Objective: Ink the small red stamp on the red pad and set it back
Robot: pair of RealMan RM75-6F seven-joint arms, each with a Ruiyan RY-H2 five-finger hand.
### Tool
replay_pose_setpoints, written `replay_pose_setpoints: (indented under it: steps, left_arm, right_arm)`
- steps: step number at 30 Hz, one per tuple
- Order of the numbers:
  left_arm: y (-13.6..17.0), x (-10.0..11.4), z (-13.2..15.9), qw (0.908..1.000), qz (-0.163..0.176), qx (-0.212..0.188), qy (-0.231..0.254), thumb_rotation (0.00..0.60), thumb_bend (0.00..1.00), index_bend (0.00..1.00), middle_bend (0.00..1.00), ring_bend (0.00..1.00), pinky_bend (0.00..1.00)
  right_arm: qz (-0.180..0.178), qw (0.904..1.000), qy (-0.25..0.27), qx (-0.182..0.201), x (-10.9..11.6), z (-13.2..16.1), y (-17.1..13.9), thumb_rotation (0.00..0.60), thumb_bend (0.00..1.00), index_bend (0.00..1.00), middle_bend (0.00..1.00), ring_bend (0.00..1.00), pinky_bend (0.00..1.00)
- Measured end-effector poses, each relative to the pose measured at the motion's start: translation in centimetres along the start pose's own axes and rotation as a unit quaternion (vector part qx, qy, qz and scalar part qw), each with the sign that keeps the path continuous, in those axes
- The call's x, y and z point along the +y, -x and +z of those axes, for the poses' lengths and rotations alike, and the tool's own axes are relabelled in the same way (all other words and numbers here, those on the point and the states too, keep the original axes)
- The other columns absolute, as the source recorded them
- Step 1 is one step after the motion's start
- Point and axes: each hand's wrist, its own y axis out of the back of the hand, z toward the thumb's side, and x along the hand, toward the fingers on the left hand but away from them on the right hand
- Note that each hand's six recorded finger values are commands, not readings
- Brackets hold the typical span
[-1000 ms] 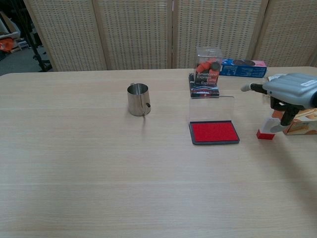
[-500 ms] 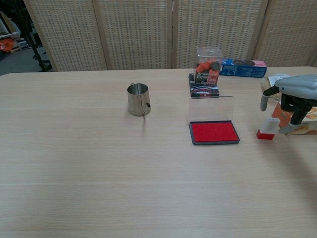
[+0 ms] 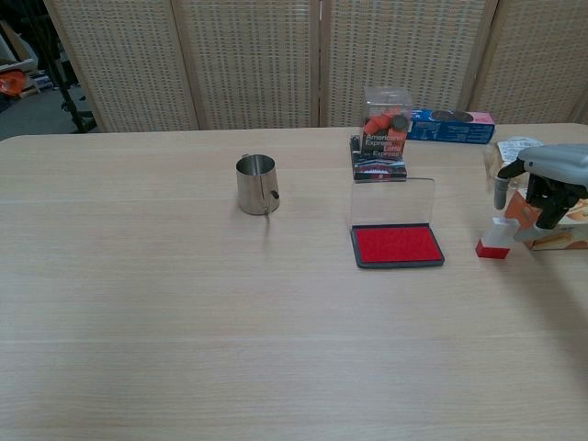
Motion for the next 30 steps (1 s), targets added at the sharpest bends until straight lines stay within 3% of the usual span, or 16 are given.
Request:
replay_pose_setpoints:
  steps: [30]
  left_arm:
    - [-0.1,0.0,-0.1,1.0,0.001,0.004,0.0,0.6,0.0,0.0,0.0,0.0,0.0]
  right_arm:
    - [0.025,0.9994,0.008,-0.025,-0.8,-0.5,1.2,0.6,0.34,0.47,0.96,1.0,1.0]
